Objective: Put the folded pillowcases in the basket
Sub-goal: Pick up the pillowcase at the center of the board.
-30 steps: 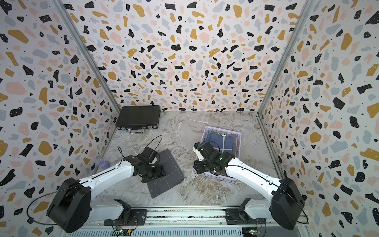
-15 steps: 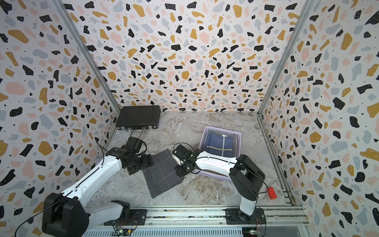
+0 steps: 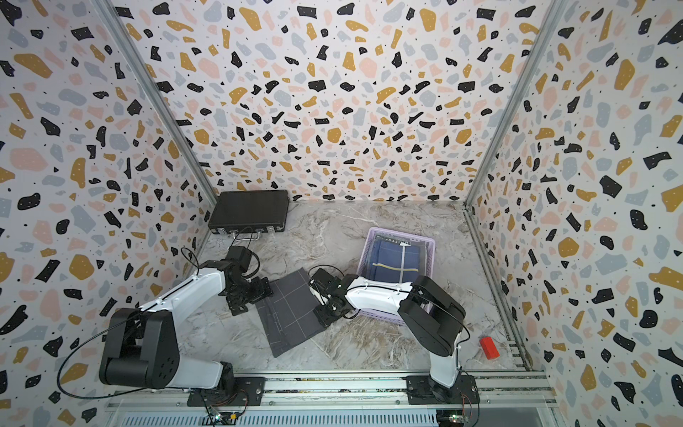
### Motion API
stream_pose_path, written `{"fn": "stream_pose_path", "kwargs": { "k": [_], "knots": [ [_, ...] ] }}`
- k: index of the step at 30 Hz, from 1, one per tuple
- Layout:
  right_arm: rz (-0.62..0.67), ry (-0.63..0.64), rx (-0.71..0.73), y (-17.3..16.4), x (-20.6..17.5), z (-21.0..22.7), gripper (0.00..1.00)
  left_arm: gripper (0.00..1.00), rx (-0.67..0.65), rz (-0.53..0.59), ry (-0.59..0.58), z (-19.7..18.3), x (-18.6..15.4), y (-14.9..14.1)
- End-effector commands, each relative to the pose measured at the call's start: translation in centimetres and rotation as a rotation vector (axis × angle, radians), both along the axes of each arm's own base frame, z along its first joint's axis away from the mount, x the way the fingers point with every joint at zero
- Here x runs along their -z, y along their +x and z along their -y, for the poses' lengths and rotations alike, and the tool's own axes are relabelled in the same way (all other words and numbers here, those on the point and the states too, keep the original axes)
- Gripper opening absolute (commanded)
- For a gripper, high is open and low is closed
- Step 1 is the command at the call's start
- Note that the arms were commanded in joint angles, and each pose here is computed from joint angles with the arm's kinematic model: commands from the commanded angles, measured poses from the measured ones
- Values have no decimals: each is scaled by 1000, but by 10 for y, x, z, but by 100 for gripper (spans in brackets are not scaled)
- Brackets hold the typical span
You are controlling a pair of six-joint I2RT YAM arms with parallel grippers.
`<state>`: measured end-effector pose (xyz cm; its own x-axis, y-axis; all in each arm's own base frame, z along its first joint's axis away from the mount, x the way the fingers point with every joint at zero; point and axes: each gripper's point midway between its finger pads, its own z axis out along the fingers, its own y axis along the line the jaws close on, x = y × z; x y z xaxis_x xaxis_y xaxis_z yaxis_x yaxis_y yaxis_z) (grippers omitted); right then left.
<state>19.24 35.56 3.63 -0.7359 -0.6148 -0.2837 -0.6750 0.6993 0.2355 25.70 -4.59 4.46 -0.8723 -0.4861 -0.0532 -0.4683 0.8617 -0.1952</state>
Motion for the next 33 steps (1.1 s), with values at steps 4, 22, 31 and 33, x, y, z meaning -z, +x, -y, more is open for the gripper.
{"fn": "stream_pose_path", "kwargs": {
  "k": [4, 22, 31, 33],
  "knots": [
    [-56, 34, -18, -9, 8, -6, 58, 93, -71, -9, 58, -11, 17, 15],
    [-79, 45, 1, -14, 15, -5, 28, 37, -70, -6, -35, 7, 39, 25],
    [-87, 99, 24, -14, 6, -12, 0, 4, -45, 2, -22, 11, 36, 20],
    [-76, 126, 33, -12, -2, -14, 0, 0, -20, 26, -18, 17, 28, 20]
  ]
}}
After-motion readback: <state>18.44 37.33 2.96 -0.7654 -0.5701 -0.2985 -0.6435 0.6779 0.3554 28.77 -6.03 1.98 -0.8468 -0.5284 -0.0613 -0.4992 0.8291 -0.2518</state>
